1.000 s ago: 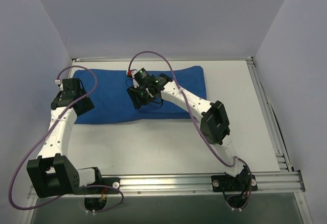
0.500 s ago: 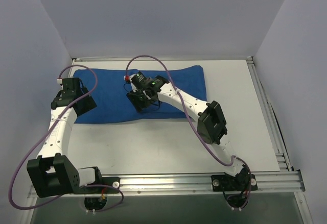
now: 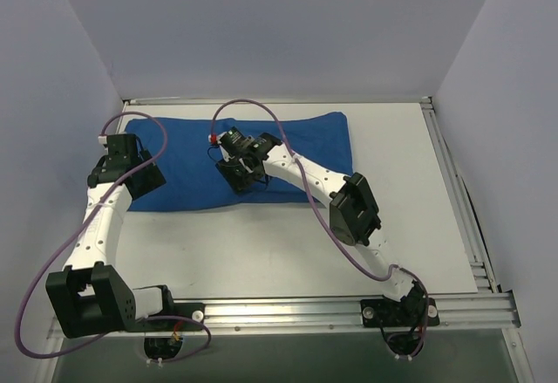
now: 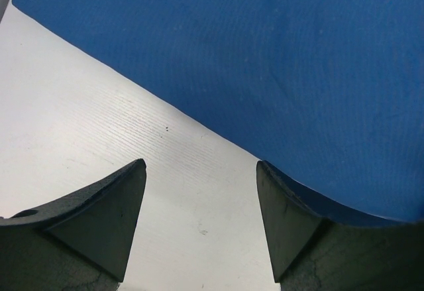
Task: Open and lay out the surgical kit
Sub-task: Open the surgical kit at the center of the board.
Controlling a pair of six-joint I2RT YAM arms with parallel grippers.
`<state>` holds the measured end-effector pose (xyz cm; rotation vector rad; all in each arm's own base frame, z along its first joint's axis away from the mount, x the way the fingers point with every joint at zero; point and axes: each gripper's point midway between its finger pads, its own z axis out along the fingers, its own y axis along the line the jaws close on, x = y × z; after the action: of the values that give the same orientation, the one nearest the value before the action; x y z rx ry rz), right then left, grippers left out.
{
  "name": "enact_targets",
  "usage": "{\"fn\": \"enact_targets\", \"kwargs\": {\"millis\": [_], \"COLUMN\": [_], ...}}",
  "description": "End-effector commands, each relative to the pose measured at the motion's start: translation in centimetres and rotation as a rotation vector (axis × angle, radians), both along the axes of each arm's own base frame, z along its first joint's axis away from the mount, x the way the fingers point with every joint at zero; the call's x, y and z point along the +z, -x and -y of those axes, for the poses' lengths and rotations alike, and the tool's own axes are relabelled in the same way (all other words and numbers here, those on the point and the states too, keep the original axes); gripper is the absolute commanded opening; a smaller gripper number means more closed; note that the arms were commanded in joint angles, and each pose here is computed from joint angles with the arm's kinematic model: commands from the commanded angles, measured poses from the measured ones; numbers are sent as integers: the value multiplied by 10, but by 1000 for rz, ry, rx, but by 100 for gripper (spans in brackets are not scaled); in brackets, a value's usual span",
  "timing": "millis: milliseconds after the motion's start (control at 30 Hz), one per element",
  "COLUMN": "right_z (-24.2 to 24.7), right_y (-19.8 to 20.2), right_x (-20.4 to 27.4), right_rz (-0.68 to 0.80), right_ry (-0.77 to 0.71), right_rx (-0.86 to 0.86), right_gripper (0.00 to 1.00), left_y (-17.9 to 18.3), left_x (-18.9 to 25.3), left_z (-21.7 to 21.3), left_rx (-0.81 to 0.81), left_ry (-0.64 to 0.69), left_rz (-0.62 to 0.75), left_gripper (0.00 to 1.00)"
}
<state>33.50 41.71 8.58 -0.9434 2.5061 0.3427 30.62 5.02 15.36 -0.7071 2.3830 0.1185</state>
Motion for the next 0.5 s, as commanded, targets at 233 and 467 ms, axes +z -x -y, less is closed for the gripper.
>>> {"fn": "enact_targets", "kwargs": {"millis": [233,467], "right_z": [-4,0], "right_y": [-5,-9], "right_x": [11,7], "right_rz": [-1,-2], "right_ry": [-24,-10], "right_rx": [-28,-33], "right_gripper": [46,28], "left_y": [-10,-11], "left_x": [4,3], "left_z": [4,5], "left_rx": [-13,-16], "left_ry": [17,20], "left_rz": [54,55], "left_gripper": [76,76]}}
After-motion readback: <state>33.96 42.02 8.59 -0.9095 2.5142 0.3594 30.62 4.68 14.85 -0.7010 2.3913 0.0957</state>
